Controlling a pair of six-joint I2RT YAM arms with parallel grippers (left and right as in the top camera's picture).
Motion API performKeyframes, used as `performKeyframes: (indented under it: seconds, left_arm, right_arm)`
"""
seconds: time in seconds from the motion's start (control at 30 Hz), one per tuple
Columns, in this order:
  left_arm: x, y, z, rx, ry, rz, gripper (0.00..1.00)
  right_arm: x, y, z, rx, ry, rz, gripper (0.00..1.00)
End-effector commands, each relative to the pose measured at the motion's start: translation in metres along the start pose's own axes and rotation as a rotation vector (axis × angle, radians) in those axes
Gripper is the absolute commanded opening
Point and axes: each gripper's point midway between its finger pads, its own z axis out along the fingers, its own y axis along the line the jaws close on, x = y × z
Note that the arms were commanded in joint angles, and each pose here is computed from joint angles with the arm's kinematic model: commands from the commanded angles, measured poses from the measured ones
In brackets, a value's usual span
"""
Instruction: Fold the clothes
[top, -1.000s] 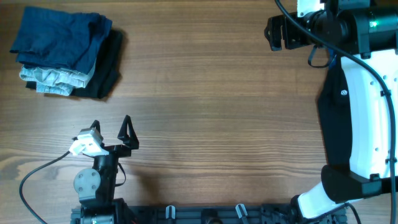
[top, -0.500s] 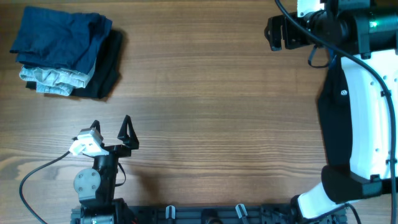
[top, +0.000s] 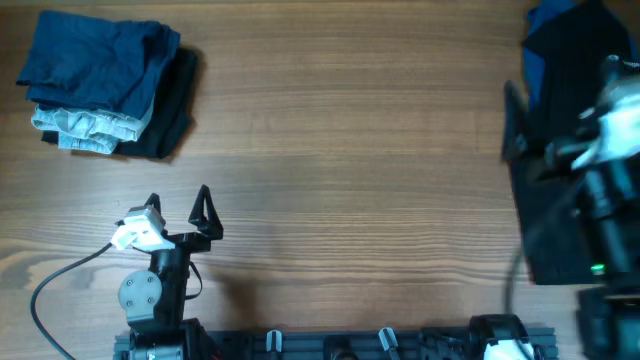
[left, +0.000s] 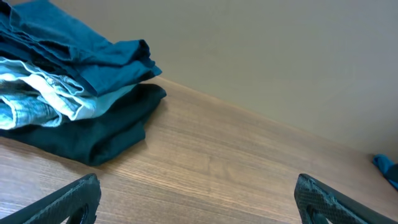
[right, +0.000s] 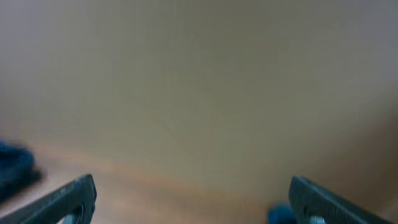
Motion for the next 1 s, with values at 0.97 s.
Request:
performKeyframes:
  seconds: [0.97]
  left_arm:
    - [0.002, 0.002, 0.000, -0.009, 0.005, -0.010, 1.00]
  right_arm:
    - [0.261, 0.039, -0.027, 0.031, -0.010, 0.170, 1.00]
